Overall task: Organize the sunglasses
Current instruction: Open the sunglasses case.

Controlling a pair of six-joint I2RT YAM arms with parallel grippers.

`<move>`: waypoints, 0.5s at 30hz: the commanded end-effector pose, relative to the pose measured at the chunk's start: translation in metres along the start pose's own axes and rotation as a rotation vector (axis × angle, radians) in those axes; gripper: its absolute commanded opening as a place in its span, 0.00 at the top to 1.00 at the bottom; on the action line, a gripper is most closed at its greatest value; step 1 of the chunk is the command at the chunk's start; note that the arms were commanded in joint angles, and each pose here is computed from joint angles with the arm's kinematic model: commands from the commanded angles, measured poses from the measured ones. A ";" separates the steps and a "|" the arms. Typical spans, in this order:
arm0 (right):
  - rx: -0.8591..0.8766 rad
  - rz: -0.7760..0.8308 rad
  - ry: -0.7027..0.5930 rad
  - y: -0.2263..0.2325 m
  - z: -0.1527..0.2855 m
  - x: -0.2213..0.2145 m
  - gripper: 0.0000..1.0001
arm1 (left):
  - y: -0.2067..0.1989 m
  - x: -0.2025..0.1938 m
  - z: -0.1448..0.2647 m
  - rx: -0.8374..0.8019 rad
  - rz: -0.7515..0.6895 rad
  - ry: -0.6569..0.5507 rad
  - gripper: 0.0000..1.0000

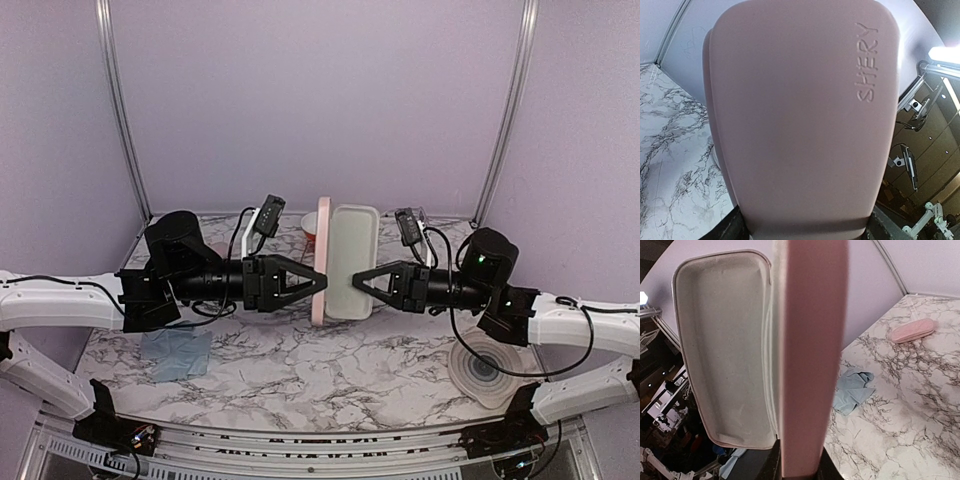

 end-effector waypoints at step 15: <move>0.081 0.051 -0.024 0.029 0.002 0.019 0.53 | -0.034 0.032 0.008 -0.113 -0.064 -0.104 0.60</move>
Point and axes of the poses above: each gripper's point midway between its finger pads, its own z axis back along the fingers, its own y axis along the line the jaws close on, x = y × z, the point moved 2 cm from there along z, back along the fingers, and after that the axes turned 8 degrees about -z, right-handed, at the moved point
